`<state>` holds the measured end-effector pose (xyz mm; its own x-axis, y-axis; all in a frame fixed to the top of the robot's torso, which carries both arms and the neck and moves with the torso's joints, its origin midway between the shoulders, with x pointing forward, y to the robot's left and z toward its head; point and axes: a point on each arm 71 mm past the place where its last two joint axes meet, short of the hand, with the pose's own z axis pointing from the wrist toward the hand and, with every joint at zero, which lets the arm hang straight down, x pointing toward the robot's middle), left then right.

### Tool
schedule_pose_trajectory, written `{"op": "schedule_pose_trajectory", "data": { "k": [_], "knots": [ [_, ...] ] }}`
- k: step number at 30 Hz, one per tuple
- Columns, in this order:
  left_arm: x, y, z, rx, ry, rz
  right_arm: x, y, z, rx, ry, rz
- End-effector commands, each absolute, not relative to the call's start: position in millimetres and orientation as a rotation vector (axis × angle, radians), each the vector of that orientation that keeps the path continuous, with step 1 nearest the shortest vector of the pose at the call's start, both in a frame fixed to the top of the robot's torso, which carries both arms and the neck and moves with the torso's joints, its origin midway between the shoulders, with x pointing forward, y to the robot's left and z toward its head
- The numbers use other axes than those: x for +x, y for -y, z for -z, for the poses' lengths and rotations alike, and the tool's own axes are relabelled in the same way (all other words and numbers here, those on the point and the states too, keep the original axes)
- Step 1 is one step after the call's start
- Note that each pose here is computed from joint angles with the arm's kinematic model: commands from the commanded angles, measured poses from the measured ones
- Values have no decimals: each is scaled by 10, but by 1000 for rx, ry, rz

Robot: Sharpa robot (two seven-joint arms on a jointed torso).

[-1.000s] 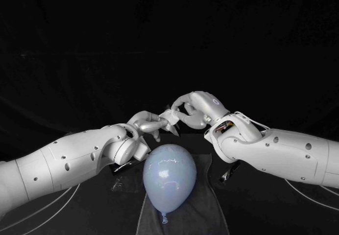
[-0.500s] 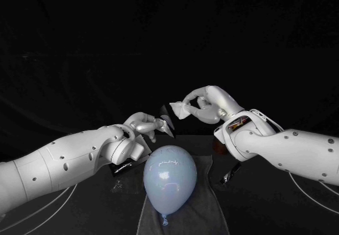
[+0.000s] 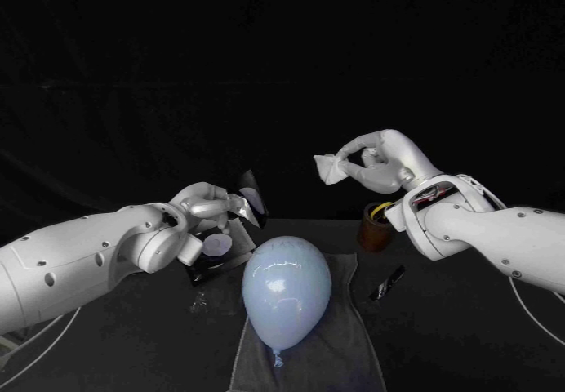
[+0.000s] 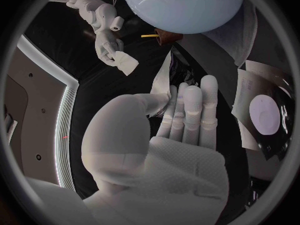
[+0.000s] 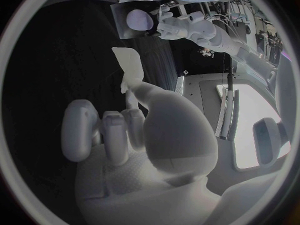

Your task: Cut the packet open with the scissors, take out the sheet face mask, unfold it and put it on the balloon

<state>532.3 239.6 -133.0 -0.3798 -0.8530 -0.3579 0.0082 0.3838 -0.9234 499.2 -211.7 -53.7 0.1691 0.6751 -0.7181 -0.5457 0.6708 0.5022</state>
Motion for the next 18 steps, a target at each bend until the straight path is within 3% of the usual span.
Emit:
{"op": "schedule_pose_trajectory", "data": {
  "k": [1,10,18],
  "knots": [
    [5225,-2467,1322,-682,-1806,1216,4999,2181,544,165,-1096,-887],
    [5013,-3322,1357,-623,-2105,1053,5011,2329,694,189,-1124,-856],
    [4870,-4001,1134,-592,-2306,784,5016,2398,803,201,-1143,-838]
  ]
}}
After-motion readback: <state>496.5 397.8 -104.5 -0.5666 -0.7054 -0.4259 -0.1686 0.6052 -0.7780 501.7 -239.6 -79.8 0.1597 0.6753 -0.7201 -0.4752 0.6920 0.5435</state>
